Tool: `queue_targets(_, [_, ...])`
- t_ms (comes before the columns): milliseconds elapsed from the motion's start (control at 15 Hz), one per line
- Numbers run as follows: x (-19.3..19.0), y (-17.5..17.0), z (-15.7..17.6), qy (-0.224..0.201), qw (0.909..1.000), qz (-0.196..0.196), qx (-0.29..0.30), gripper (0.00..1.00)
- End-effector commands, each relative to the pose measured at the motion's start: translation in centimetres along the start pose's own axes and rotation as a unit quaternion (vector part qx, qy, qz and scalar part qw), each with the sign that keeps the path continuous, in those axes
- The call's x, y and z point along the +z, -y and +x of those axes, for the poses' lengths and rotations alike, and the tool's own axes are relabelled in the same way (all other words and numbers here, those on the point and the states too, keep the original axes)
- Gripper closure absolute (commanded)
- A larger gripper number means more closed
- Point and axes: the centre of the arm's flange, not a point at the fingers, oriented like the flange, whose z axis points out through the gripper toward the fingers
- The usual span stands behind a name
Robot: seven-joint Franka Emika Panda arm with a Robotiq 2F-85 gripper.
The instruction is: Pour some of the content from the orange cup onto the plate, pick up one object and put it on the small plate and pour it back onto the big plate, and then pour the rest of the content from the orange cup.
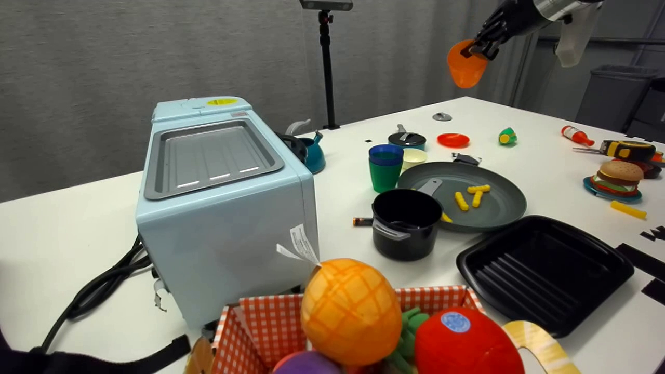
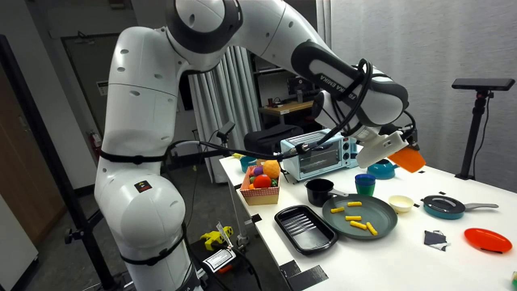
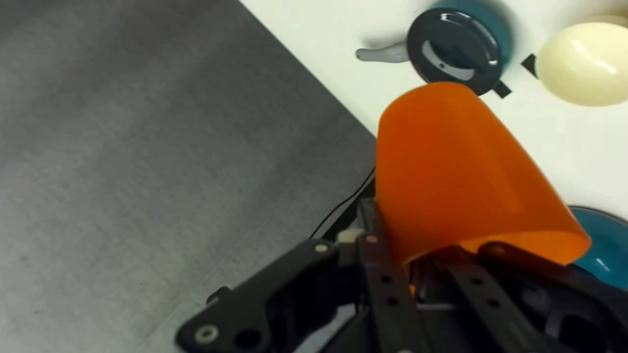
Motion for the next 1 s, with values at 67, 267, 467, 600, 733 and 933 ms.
queue_targets(67, [7.1, -1.3, -1.5, 0.037, 0.9915, 0.118, 0.042, 0.97])
queue_targets(267, [10.8, -0.9, -3.1, 0.082, 0.9770, 0.181, 0.078, 0.97])
queue_targets(467, [13.4, -0.4, -5.8, 0.138, 0.9553, 0.238, 0.107, 0.97])
queue_targets(600, [14.2, 0.1, -6.7, 0.173, 0.9367, 0.277, 0.127, 0.97])
queue_targets(733, [14.4, 0.4, -7.1, 0.196, 0.9216, 0.302, 0.146, 0.97])
queue_targets(933, [14.1, -0.4, -6.2, 0.206, 0.9095, 0.320, 0.168, 0.97])
